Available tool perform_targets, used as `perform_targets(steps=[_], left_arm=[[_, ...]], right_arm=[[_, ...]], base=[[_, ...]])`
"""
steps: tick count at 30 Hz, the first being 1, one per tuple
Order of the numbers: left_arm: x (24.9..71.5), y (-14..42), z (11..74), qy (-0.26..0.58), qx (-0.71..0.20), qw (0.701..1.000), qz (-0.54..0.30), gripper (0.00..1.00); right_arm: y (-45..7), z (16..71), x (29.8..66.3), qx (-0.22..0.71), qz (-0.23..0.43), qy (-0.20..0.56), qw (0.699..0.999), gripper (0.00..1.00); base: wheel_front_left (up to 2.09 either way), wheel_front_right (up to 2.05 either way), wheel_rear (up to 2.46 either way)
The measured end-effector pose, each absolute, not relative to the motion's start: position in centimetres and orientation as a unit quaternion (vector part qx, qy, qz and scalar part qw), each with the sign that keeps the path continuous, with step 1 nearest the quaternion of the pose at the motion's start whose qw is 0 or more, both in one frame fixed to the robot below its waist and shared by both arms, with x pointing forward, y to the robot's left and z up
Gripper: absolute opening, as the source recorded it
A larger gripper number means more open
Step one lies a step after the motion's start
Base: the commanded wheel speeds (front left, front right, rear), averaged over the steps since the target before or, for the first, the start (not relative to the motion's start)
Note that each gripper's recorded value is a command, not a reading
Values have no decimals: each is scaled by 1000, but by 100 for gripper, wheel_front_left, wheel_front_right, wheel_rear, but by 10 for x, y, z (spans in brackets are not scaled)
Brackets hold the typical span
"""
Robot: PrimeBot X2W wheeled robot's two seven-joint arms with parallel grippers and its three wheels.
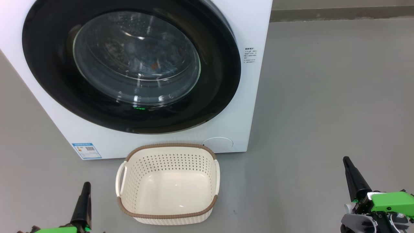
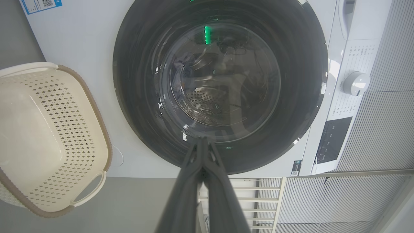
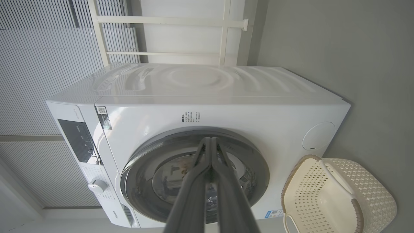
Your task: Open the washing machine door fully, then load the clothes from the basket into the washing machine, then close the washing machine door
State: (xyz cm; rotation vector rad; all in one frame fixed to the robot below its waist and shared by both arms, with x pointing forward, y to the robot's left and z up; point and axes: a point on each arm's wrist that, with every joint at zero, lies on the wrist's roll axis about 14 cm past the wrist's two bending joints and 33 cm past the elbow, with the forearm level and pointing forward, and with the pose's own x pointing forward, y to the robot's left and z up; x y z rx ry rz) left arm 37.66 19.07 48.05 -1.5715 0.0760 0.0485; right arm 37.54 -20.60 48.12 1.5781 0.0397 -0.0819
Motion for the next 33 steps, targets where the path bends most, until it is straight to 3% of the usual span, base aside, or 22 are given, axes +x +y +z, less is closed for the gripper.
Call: perform_targets(steps=[33], left_arm=[[377, 191, 481, 34, -707, 706, 22, 0]], right_arm=[[-206, 481, 375, 709, -37, 18, 704, 0]], base=[[0, 0, 0]])
